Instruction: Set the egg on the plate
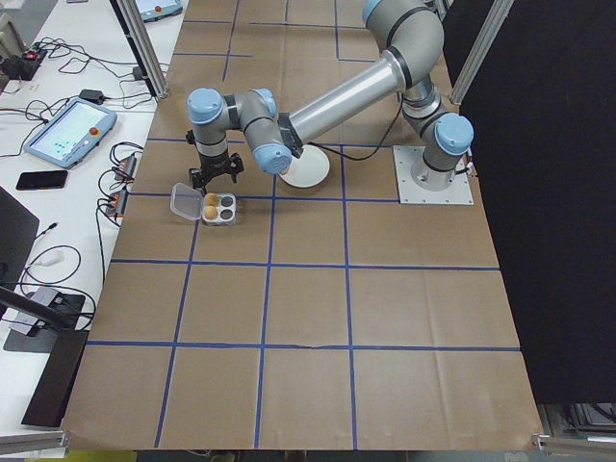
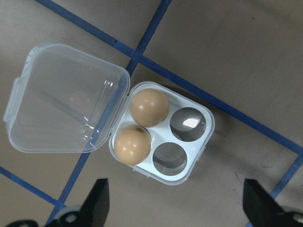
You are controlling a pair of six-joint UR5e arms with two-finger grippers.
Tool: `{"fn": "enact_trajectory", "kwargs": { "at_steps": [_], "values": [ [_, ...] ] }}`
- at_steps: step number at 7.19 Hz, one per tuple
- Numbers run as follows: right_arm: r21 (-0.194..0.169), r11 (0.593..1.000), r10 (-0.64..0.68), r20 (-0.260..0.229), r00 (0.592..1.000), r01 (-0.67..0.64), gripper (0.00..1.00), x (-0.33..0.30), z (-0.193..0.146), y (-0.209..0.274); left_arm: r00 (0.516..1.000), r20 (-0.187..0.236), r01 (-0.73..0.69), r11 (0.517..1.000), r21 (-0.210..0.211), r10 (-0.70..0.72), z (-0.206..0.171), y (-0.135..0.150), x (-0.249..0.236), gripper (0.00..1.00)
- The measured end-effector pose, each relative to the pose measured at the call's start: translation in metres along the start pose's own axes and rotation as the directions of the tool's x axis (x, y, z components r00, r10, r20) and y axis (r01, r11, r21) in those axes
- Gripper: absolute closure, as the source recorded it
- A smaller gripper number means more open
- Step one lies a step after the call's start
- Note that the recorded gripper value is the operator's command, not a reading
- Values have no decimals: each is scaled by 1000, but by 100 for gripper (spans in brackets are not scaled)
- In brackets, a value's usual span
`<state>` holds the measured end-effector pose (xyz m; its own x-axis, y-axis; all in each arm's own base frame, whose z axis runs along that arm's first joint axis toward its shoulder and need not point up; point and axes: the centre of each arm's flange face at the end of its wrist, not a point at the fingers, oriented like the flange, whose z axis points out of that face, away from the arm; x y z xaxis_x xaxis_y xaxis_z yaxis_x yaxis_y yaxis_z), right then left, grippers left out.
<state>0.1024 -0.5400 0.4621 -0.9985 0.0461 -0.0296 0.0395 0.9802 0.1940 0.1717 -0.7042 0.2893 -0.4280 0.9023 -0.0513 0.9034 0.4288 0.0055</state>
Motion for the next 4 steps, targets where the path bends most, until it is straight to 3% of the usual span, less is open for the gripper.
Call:
{"fn": "enact_trajectory", "kwargs": {
  "at_steps": [2, 4],
  "values": [
    [0, 1000, 0, 0, 1000, 0, 0, 0, 0, 0, 997, -41, -63, 998, -24, 62, 34, 5, -8, 1],
    [0, 1000, 0, 0, 1000, 0, 0, 0, 0, 0, 997, -43, -72, 997, -28, 71, 61, 9, -15, 3]
  ]
}}
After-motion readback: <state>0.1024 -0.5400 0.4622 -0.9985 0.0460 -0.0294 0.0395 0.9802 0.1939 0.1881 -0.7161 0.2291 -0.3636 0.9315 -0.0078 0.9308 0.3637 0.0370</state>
